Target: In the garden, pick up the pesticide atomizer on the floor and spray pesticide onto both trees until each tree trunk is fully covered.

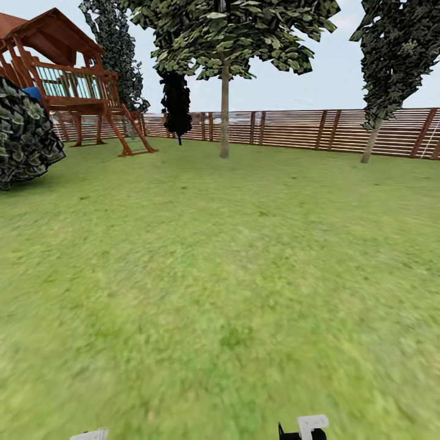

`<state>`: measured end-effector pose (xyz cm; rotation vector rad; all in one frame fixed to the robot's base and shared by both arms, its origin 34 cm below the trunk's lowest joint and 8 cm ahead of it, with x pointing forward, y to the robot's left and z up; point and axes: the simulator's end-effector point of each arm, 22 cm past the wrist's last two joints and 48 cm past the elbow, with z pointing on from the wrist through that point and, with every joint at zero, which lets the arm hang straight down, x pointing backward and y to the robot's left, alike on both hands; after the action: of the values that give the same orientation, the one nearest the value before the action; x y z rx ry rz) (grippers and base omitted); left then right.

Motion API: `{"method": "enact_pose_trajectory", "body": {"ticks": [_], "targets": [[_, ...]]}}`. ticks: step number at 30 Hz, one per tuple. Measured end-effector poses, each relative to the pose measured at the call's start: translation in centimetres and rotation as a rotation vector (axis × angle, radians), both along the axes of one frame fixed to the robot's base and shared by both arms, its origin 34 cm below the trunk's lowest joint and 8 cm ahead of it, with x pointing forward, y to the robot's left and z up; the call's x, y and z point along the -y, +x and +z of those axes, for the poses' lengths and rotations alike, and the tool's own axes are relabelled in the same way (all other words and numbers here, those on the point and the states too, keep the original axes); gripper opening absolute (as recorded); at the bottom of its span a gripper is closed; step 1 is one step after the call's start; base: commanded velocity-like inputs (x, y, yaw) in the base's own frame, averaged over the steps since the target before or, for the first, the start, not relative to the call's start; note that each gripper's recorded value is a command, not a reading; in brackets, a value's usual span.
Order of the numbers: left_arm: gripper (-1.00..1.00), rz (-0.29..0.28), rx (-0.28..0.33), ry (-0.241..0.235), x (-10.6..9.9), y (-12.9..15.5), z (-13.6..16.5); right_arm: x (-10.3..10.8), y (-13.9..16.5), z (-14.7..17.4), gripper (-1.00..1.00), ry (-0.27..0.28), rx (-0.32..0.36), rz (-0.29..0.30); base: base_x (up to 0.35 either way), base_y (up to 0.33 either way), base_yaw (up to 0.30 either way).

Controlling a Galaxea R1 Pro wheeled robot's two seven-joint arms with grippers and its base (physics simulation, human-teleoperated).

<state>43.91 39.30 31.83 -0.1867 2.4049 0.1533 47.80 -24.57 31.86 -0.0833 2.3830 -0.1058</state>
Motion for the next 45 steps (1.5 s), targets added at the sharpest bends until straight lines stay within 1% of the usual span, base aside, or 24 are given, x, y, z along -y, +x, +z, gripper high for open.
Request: {"method": "enact_pose_trajectory", "body": {"ticks": [9,21,45], "targets": [[-1.00,0.004,0.002,0.004,-0.32,0.03,0.09,0.00,0.00,0.00,1.00,0.000,0.000,0.000,0.340,0.000,0.000],[-1.00,0.001,-0.003,-0.001,0.00,-0.05,-0.05,0.00,0.00,0.00,1.00,0.000,0.000,0.000,0.340,0.000,0.000],[-1.00,0.002,-0.004,0.000,-0.12,-0.08,-0.04,0.00,0.00,0.00,1.00,0.000,0.000,0.000,0.340,0.000,0.000]]}}
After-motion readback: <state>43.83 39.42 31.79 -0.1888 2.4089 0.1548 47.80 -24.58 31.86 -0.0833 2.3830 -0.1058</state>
